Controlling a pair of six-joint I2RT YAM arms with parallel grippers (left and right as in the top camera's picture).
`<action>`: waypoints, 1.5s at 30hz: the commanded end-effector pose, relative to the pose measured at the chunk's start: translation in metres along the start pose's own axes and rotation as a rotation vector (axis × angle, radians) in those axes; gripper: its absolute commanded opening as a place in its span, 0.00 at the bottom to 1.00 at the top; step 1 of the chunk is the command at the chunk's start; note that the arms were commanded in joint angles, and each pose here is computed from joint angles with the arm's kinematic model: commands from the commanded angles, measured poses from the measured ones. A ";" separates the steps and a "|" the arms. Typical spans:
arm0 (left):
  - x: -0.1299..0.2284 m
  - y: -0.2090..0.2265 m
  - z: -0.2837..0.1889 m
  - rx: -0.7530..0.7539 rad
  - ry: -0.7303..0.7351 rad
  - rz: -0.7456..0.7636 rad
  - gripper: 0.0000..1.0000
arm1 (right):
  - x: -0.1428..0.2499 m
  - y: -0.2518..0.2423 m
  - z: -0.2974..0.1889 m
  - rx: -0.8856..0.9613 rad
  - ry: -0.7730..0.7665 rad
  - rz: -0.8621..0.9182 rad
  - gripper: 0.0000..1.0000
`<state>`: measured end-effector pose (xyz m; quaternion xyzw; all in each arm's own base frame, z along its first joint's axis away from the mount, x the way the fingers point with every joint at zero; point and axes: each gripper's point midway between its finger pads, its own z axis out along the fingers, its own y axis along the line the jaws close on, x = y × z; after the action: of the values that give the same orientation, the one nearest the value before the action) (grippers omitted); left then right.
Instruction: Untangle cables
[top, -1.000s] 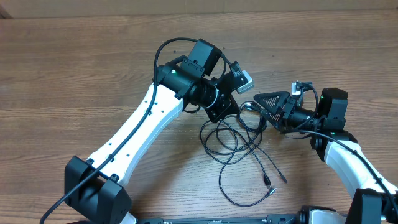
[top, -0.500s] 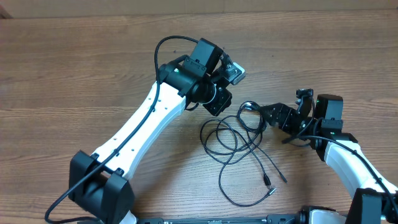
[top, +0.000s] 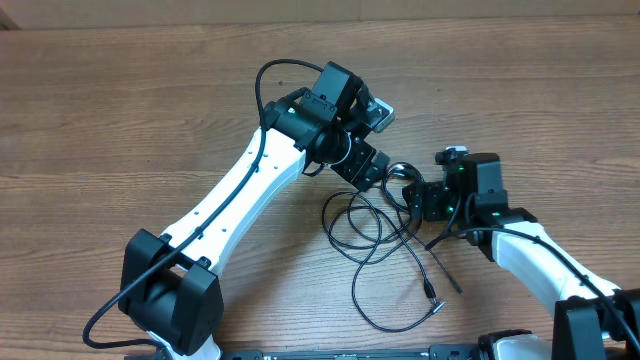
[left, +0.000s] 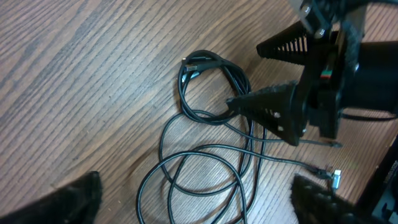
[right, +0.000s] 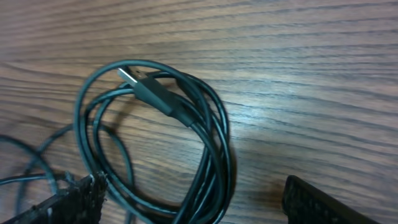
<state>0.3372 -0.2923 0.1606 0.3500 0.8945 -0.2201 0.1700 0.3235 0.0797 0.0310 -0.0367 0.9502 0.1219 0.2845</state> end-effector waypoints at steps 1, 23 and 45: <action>-0.002 0.003 0.002 -0.007 0.000 -0.006 1.00 | -0.003 -0.017 0.005 0.118 -0.005 -0.028 0.83; 0.003 0.003 0.002 -0.005 0.019 -0.013 1.00 | 0.002 0.039 0.014 -0.229 0.032 -0.018 0.04; 0.006 0.003 0.002 -0.005 0.031 -0.017 1.00 | -0.054 0.057 -0.114 -0.847 -0.185 0.146 0.04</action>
<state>0.3317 -0.2888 0.1576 0.3483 0.8986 -0.2171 0.1555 0.3095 0.1000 0.1297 -0.0327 0.8337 0.4557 0.3101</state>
